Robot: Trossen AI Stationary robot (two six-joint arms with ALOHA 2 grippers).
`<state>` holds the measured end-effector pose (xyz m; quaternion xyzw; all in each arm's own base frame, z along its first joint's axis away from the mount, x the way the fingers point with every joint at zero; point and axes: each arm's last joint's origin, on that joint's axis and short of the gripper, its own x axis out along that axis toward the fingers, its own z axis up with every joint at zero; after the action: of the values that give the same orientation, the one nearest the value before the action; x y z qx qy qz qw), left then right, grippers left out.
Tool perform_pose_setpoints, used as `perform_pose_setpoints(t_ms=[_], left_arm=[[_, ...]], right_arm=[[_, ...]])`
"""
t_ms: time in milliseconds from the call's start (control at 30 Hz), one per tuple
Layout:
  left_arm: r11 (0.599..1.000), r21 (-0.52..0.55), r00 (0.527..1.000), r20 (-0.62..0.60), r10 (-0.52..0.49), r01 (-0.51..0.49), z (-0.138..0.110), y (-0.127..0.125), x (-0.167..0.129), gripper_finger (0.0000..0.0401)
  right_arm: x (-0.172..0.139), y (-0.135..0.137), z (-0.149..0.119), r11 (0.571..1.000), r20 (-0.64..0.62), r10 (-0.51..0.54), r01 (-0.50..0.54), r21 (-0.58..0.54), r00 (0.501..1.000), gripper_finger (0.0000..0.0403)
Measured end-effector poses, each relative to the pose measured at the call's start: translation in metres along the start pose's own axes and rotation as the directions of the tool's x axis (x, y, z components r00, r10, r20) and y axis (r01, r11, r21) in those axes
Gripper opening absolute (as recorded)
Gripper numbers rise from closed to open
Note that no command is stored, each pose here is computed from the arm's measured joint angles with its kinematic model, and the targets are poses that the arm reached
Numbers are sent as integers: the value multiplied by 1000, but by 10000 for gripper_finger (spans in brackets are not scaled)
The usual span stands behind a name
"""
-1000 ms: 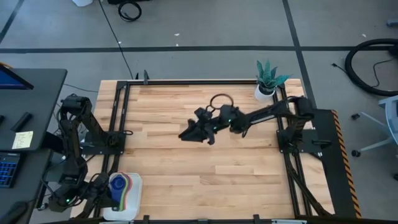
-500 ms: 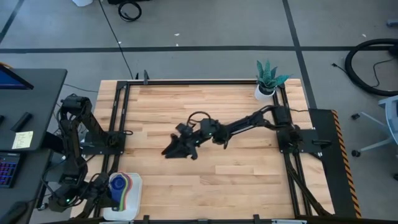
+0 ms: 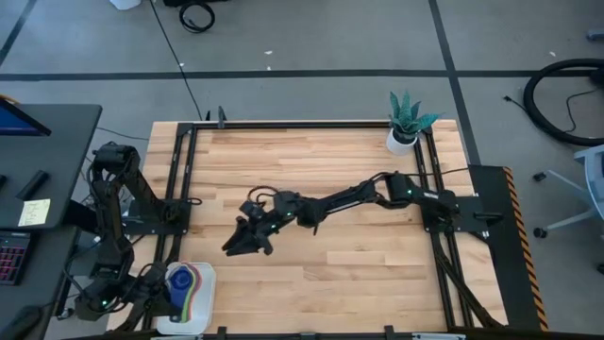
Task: Nest measuring cups in basket
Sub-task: Put the nested measuring cups into the white bin
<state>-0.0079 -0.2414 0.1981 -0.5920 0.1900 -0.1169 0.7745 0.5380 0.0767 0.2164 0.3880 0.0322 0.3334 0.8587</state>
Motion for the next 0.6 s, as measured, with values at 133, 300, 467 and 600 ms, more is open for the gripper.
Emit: perform_pose_setpoints(t_ms=[133, 300, 467, 600], left_arm=[[1000, 1, 1000, -1, 0, 0, 0, 0, 0, 85], [1000, 16, 1000, -1, 0, 0, 0, 0, 0, 85], [1000, 19, 1000, -1, 0, 0, 0, 0, 0, 85], [1000, 16, 1000, -1, -1, 1, 0, 0, 0, 85]], right_arm=[[8, -14, -9, 994, -45, -40, 44, 98, 998, 177], [14, -16, -11, 992, -61, -11, 18, 127, 998, 184], [17, -11, -14, 993, -52, -8, 14, 115, 999, 200], [21, -8, -20, 992, -40, -38, 42, 123, 998, 216]])
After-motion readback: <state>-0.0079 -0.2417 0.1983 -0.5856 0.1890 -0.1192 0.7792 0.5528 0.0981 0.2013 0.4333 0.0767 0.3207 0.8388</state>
